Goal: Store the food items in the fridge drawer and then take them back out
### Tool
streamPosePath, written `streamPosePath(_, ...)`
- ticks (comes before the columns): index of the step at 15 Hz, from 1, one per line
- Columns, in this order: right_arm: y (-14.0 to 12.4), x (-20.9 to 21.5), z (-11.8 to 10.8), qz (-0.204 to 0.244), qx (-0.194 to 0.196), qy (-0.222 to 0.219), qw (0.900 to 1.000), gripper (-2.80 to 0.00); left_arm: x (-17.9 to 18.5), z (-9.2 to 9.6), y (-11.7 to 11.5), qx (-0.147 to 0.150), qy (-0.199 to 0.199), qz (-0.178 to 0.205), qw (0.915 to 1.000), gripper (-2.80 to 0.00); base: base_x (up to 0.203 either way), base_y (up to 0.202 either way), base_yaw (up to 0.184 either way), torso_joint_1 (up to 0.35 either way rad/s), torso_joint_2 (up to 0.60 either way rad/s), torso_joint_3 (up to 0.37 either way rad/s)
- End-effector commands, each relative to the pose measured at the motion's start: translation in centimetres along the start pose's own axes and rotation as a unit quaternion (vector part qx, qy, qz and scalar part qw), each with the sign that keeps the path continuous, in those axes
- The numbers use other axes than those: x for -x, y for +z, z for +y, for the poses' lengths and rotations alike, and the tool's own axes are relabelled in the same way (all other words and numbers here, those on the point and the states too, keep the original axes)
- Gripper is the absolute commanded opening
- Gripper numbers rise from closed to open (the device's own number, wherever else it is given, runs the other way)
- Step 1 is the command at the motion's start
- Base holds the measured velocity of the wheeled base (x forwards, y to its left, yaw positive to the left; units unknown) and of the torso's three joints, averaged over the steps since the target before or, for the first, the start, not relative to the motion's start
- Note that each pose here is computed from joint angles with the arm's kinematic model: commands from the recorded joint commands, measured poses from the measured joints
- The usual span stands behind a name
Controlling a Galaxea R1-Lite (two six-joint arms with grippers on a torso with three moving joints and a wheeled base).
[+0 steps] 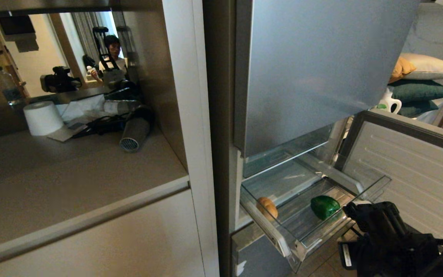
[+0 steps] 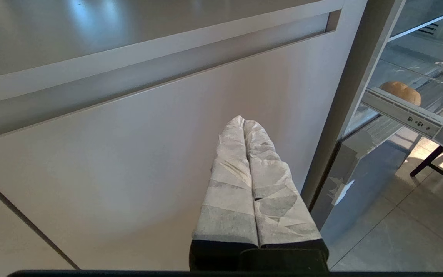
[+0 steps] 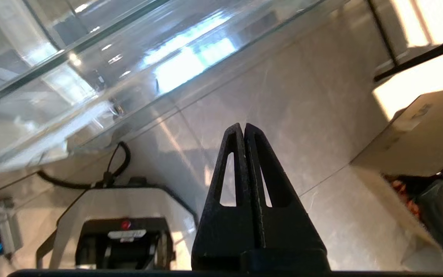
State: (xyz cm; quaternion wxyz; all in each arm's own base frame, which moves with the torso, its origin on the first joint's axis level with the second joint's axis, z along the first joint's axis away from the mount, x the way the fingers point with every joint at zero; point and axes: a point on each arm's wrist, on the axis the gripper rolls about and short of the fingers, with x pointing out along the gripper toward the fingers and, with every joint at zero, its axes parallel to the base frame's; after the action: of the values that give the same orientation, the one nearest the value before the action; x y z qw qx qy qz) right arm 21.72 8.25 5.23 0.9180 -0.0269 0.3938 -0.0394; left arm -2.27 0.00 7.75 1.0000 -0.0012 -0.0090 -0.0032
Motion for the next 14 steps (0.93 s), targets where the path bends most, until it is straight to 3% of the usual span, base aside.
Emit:
streamPosePath(1, -0.4, -1.9, 0.3, 0.028, 0.004, -0.008, 1.0, -2.8, -0.1, 0.0, -0.3, 0.0, 0.0, 0.005, 1.0, -2.8, 0.0, 0.0, 0.0, 0.0, 0.0, 0.0)
streamPosePath(9, 1.3, -6.9, 1.6, 0.009, -0.008, -0.008, 1.0, -2.8, -0.1, 0.0, -0.3, 0.0, 0.0, 0.005, 1.0, -2.8, 0.0, 0.0, 0.0, 0.0, 0.0, 0.0)
streamPosePath(14, 2.7, -10.6, 2.2, -0.043, 0.008, 0.009, 0.999, -2.8, -0.1, 0.0, -0.3, 0.0, 0.0, 0.005, 1.0, -2.8, 0.0, 0.0, 0.0, 0.0, 0.0, 0.0)
